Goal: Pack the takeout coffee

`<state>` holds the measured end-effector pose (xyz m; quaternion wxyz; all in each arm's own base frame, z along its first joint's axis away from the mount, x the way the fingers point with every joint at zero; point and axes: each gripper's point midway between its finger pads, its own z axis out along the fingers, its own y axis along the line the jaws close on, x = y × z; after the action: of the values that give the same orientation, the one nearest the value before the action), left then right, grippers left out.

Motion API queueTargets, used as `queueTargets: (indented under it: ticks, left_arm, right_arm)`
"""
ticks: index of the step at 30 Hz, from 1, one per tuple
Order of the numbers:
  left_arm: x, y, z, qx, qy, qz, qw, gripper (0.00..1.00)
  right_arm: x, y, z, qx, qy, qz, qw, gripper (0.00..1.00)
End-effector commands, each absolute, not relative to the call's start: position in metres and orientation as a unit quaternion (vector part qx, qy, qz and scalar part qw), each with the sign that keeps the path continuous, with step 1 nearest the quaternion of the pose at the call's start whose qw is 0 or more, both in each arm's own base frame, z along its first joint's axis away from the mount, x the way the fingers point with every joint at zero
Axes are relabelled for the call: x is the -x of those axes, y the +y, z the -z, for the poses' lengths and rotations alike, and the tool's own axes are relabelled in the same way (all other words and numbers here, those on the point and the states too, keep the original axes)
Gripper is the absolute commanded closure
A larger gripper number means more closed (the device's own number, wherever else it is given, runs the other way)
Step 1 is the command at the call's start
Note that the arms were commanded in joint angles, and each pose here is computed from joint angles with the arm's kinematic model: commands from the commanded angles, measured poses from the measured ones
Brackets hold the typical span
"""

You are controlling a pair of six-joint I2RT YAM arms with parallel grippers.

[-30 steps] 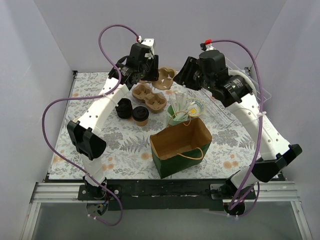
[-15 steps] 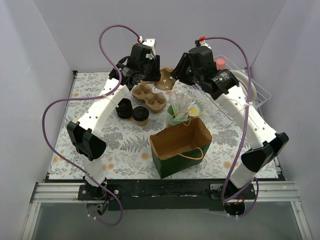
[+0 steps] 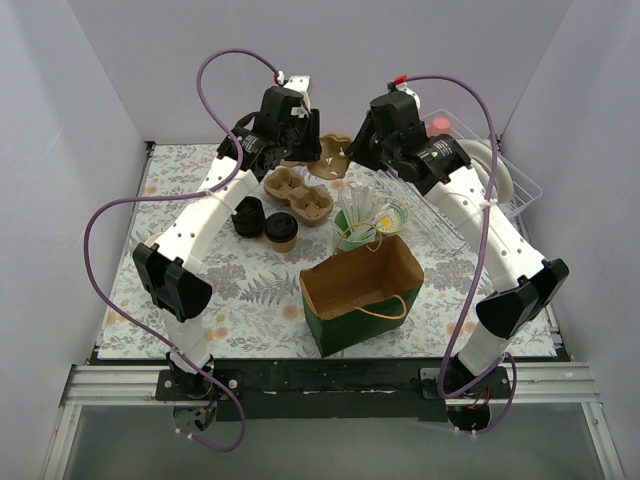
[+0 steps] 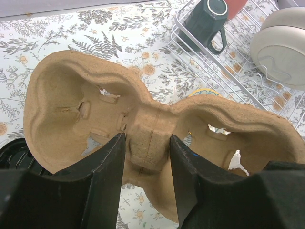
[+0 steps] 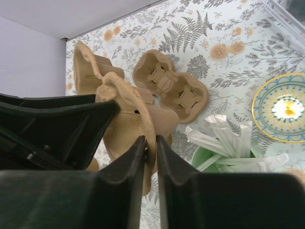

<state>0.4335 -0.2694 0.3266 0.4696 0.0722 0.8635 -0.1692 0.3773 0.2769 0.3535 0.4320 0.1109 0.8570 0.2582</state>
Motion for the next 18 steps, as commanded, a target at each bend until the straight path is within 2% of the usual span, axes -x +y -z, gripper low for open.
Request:
queueTargets:
  ticks: [1, 2, 3, 8, 9, 10, 13, 18]
  left_arm:
    - [-0.42, -0.266, -0.377, -0.069, 0.831, 0.202, 0.514, 0.71]
    - [-0.419, -0.267, -0.377, -0.071, 0.831, 0.202, 0.513, 0.71]
    - [-0.418, -0.268, -0.377, -0.076, 0.831, 0.202, 0.513, 0.67]
    - [-0.413, -0.266, -0.384, -0.074, 0.828, 0.206, 0.516, 0.44]
    - [-0.411, -0.266, -0.388, -0.074, 0.826, 0.209, 0.519, 0.39]
    - [-0.409, -0.263, -0.397, -0.069, 0.821, 0.211, 0.526, 0.29]
    - [-0.401, -0.262, -0.419, -0.054, 0.811, 0.232, 0.535, 0.23]
    - [-0.372, -0.258, -0.455, -0.046, 0.79, 0.286, 0.541, 0.18]
  right_arm:
    - [-0.378, 0.274, -0.372, -0.124, 0.844, -0.264, 0.451, 0.84]
    - [-0.379, 0.273, -0.375, -0.121, 0.84, -0.266, 0.458, 0.96]
    - [-0.379, 0.273, -0.373, -0.119, 0.839, -0.265, 0.461, 0.99]
    - [-0.377, 0.268, -0.41, -0.08, 0.806, -0.287, 0.511, 0.99]
    - [-0.376, 0.263, -0.416, -0.072, 0.804, -0.284, 0.517, 0.99]
    - [-0.375, 0.258, -0.427, -0.071, 0.799, -0.286, 0.524, 0.99]
    - [-0.37, 0.243, -0.444, -0.058, 0.791, -0.286, 0.537, 0.99]
    - [-0.354, 0.209, -0.472, -0.024, 0.786, -0.304, 0.538, 0.99]
